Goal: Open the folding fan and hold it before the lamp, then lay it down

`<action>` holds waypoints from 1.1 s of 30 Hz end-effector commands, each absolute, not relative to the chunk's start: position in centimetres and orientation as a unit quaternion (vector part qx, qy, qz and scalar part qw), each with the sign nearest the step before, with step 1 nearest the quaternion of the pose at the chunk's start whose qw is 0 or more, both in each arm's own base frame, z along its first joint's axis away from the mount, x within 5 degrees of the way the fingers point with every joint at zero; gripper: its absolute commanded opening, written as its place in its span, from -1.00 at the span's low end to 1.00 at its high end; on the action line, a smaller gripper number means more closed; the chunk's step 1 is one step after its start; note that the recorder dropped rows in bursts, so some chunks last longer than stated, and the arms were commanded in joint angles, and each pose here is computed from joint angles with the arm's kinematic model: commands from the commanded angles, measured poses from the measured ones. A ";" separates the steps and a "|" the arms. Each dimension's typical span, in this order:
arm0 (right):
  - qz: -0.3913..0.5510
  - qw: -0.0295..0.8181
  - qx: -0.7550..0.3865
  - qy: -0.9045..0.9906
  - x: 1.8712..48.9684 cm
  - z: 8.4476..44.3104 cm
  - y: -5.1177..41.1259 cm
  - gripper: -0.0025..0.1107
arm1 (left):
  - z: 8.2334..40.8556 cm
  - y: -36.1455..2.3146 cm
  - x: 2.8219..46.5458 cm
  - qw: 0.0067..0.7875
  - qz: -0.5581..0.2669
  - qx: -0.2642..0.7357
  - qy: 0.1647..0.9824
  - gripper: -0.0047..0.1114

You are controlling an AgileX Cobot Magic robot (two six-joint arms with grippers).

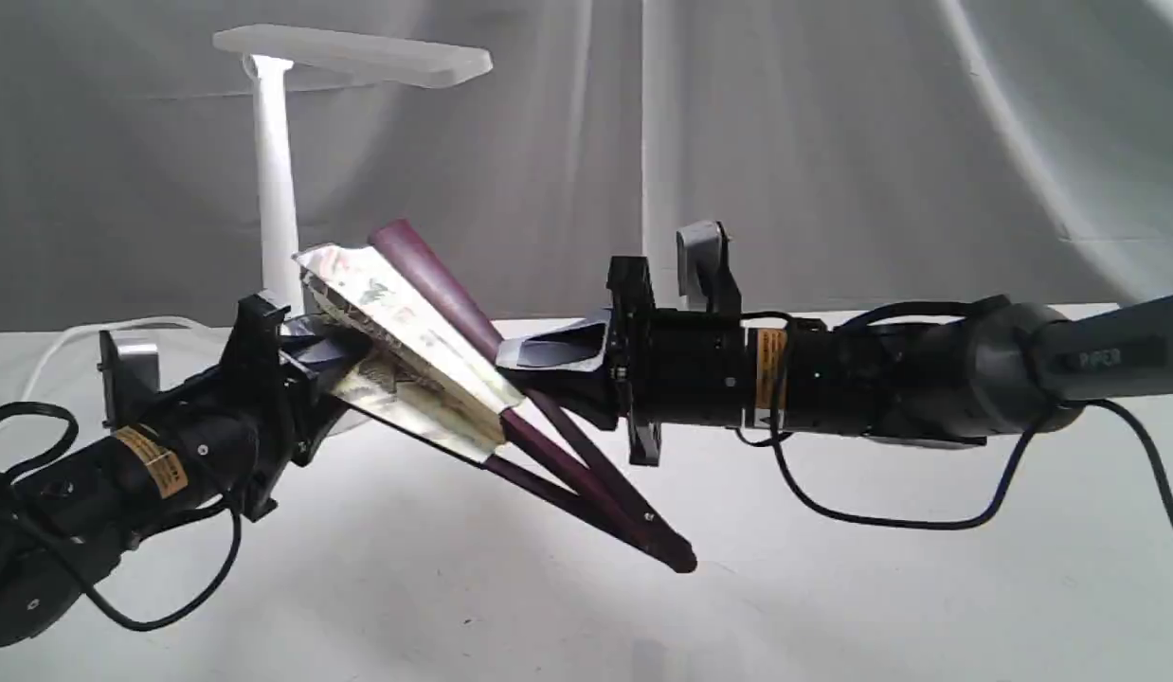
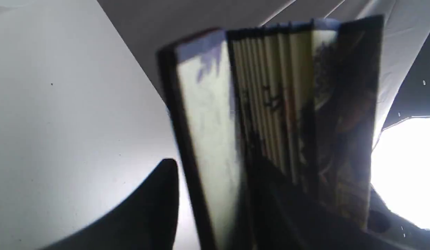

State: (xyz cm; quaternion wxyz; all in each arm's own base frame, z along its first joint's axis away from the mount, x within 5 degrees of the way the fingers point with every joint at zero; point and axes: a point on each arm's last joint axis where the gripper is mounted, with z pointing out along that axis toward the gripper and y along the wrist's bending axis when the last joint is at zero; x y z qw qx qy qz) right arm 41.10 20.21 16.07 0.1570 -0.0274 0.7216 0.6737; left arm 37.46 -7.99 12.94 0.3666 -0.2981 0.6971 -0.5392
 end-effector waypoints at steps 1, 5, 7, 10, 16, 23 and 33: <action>0.684 0.162 -0.036 0.710 40.9 17.0 20.2 -0.96 | 12.9 -8.3 37.3 0.363 -0.539 -0.281 0.706 -0.48; 0.684 0.162 -0.036 0.710 40.9 17.0 20.2 -0.96 | 12.9 -8.5 37.2 0.359 -0.539 -0.270 0.712 -0.78; 0.684 0.162 -0.036 0.710 40.9 17.0 20.2 -0.96 | 12.9 -8.5 37.2 0.359 -0.539 -0.270 0.712 -0.91; 0.684 0.162 -0.036 0.710 40.9 17.0 20.2 -0.96 | 12.9 -8.5 37.2 0.360 -0.538 -0.269 0.713 -0.92; 0.681 0.160 -0.041 0.713 40.9 16.9 20.2 -0.96 | 12.8 -8.6 37.1 0.357 -0.538 -0.261 0.717 -0.92; 0.668 0.150 -0.063 0.726 40.5 16.6 20.3 -0.81 | 12.6 -8.9 36.9 0.345 -0.535 -0.240 0.733 -0.92; 0.666 0.154 -0.057 0.728 40.7 16.5 20.2 -0.26 | 12.3 -9.4 36.3 0.320 -0.537 -0.207 0.753 -0.92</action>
